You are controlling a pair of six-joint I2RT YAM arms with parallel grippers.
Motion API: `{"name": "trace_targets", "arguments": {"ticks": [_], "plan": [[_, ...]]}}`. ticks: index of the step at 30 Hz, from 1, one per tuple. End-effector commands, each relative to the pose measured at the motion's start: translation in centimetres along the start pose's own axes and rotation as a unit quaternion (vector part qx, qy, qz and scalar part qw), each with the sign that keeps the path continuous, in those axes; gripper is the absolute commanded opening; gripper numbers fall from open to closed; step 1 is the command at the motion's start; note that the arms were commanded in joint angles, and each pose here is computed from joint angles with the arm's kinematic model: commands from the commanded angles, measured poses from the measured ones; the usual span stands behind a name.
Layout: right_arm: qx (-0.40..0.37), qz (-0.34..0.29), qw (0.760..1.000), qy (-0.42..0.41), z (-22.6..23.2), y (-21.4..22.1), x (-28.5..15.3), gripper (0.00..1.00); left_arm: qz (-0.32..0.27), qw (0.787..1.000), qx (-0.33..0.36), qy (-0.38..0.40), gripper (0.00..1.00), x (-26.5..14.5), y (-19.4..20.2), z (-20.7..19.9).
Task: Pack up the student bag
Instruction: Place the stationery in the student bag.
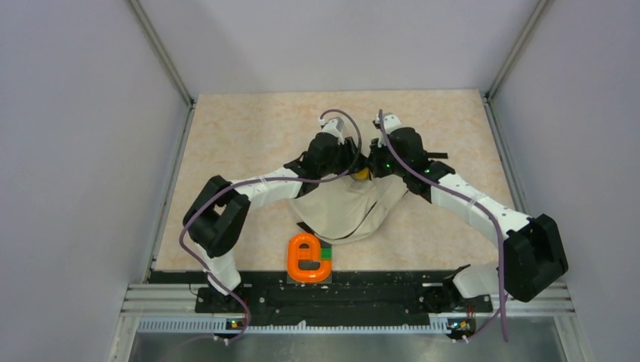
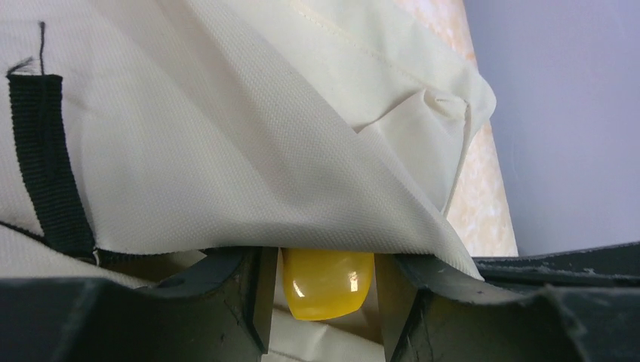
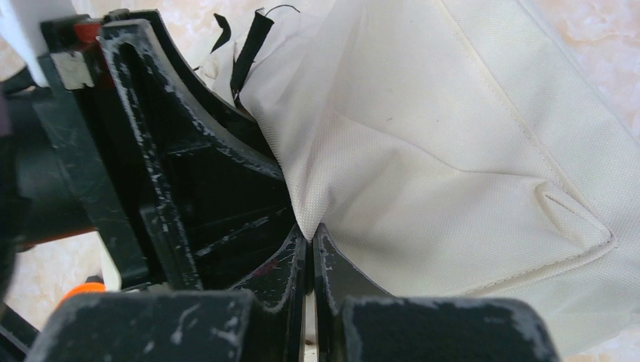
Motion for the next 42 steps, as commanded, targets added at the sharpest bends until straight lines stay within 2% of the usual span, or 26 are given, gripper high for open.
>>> {"name": "trace_targets", "arguments": {"ticks": [1,8,11,19,22,23,28,33,37,40,42], "plan": [[-0.002,-0.080,0.996,-0.026,1.5,-5.3,-1.6,0.00,-0.087,0.992,0.000,0.088,0.06,0.9,-3.3,-4.7],[0.000,-0.067,0.998,0.009,0.4,-4.4,-1.3,0.00,-0.100,0.992,0.011,0.080,0.06,2.0,-1.7,-3.3],[0.007,-0.065,0.997,0.038,-0.6,-4.1,-1.2,0.00,-0.092,0.993,0.014,0.079,0.12,2.0,-0.9,-2.7],[0.010,-0.067,0.996,0.065,-1.4,-3.7,-1.8,0.00,-0.089,0.993,0.019,0.077,0.49,0.8,-0.4,-2.5],[0.009,-0.065,0.995,0.073,-1.7,-3.6,-1.9,0.00,-0.095,0.992,0.031,0.077,0.70,0.0,-0.5,-2.8],[0.009,-0.066,0.995,0.075,-1.8,-3.6,-1.9,0.00,-0.097,0.992,0.037,0.075,0.72,-0.4,-0.5,-2.9],[0.011,-0.064,0.994,0.084,-2.1,-3.6,-1.7,0.00,-0.107,0.990,0.072,0.062,0.76,-2.6,-0.6,-2.9],[0.019,-0.070,0.993,0.093,-2.4,-4.0,-1.9,0.00,-0.119,0.986,0.113,0.025,0.77,-5.9,-0.6,-1.0],[0.024,-0.080,0.992,0.093,-2.4,-4.3,-2.2,0.00,-0.140,0.979,0.146,-0.032,0.80,-10.2,-1.5,1.2],[0.023,-0.081,0.992,0.093,-2.5,-4.1,-2.2,0.00,-0.177,0.967,0.150,-0.108,0.88,-13.9,-3.0,4.0],[0.024,-0.080,0.992,0.093,-2.5,-3.7,-2.1,0.00,-0.179,0.960,0.146,-0.159,0.91,-16.1,-3.9,6.4]]}}
Point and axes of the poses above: each gripper's point midway between its finger pads, its own x axis out along the fingers, its own z axis along the line the jaws close on, y = z × x, the point moved 1 cm from there along -x, back along the fingers, and after that the axes turned 15 degrees about -x, right-handed, at the moved point
